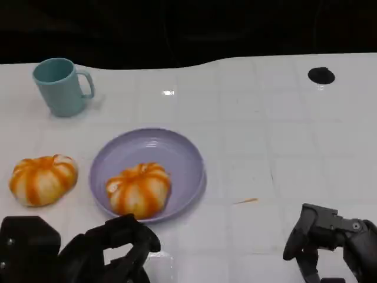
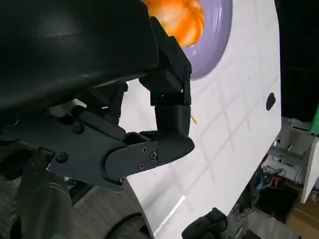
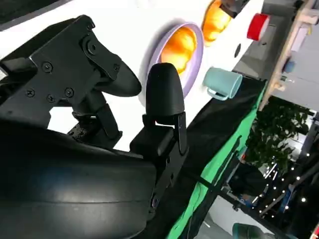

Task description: Grasp the bread from the table and place it into the plate.

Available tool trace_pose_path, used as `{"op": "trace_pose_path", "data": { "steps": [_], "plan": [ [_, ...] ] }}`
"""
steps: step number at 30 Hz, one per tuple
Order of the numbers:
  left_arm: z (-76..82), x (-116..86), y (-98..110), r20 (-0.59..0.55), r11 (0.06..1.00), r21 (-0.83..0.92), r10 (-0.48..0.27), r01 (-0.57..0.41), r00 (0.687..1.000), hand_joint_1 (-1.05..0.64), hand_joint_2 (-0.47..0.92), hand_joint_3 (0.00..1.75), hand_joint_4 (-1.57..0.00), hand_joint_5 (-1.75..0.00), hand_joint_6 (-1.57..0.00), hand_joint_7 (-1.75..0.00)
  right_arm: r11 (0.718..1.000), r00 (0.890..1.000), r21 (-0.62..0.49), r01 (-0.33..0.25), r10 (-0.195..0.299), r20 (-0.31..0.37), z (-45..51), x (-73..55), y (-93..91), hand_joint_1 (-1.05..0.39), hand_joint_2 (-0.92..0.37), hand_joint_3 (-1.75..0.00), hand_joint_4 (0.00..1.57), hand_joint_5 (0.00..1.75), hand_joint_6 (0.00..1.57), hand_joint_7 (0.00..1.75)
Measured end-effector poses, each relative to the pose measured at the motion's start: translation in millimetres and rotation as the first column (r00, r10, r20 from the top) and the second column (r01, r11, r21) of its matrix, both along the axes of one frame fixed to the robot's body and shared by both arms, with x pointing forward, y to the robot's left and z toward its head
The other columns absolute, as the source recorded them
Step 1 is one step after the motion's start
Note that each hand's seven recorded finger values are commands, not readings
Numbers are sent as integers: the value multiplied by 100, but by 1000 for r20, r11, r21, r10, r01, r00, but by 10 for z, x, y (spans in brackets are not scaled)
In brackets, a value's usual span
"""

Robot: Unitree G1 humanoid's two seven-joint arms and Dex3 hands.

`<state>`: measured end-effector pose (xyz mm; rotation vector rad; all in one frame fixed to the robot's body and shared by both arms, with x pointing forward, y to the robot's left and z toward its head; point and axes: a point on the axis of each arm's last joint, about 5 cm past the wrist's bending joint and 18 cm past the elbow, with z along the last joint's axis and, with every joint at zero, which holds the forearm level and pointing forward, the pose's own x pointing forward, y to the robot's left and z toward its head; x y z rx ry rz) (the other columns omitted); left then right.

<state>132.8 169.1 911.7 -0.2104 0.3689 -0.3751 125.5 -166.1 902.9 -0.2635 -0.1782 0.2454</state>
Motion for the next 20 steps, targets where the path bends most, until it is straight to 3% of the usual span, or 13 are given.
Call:
{"op": "trace_pose_path", "data": {
  "steps": [20],
  "plan": [
    [1, 1, 23, 16, 1000, 1, 6, -6, 1000, -45, 84, 64, -70, -175, -64, -146, 999, 1000, -31, 9, -10, -29, -14, 14, 15, -8, -41, -135, 93, 175, 71, 155]
  ]
}}
